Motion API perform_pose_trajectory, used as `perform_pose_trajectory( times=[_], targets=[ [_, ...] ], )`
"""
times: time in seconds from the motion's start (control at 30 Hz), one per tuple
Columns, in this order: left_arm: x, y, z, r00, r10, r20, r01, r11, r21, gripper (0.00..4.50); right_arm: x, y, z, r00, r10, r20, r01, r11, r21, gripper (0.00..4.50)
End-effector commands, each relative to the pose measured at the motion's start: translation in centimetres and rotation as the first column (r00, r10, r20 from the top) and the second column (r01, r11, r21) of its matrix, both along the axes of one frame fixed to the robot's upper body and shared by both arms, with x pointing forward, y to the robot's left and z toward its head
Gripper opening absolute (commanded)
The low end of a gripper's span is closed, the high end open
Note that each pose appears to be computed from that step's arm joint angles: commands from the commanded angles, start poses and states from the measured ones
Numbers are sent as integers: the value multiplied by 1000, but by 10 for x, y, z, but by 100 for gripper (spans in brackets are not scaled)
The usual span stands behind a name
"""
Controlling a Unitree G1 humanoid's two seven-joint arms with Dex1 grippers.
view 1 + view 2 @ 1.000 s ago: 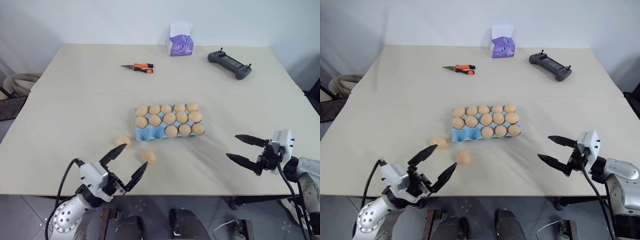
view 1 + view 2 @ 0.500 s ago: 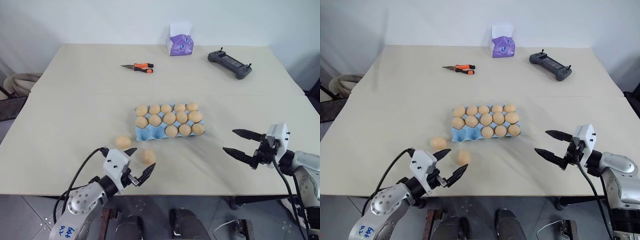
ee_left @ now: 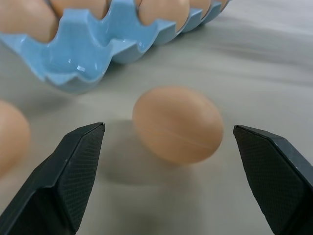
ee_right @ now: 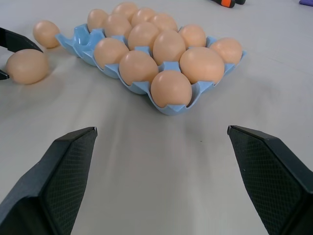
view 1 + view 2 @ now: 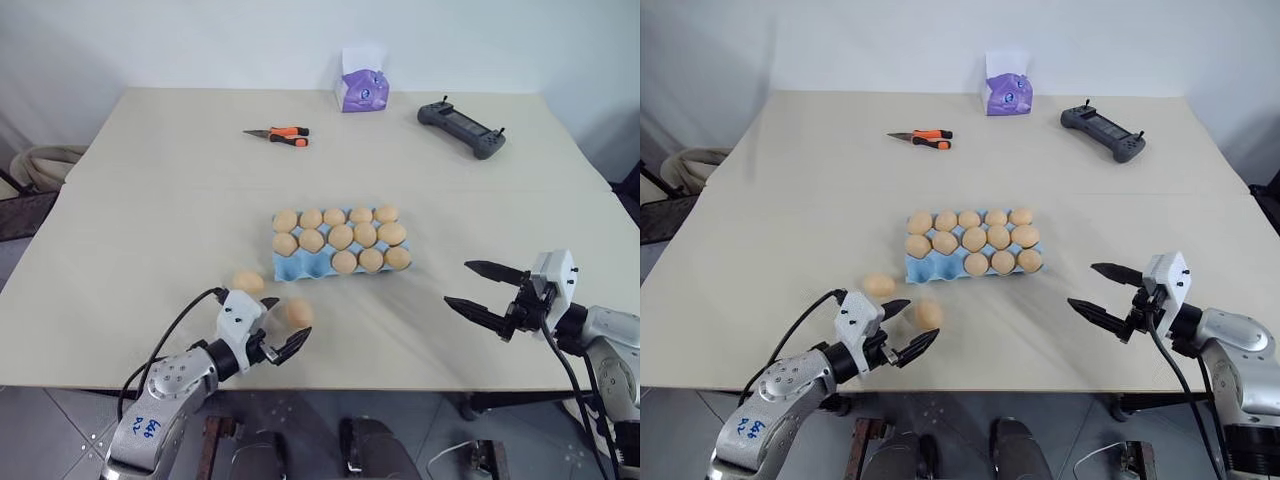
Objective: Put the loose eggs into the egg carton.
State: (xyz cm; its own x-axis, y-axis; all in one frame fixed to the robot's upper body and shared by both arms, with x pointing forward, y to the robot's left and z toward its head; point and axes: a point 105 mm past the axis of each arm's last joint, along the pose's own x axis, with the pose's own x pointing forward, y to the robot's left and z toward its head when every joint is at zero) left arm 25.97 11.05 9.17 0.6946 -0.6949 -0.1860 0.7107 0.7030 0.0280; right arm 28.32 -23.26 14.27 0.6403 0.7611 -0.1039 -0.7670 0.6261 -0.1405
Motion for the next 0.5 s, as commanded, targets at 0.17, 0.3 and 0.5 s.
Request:
perform_pose_trajectory(
  times=[0.17,0.3,0.5],
  targets=[
    [9,-10,3,998,-55,23,55,998,-14,450,-2,1,9,999,-8,44,8,1000,2,447],
    [14,-13,1,998,-56,31,56,998,-15,387,-2,0,9,999,-17,49,17,1000,1,450],
    [14,-19,10,993,-89,81,93,995,-41,250,-2,-1,8,999,-24,48,24,1000,1,450]
  ],
)
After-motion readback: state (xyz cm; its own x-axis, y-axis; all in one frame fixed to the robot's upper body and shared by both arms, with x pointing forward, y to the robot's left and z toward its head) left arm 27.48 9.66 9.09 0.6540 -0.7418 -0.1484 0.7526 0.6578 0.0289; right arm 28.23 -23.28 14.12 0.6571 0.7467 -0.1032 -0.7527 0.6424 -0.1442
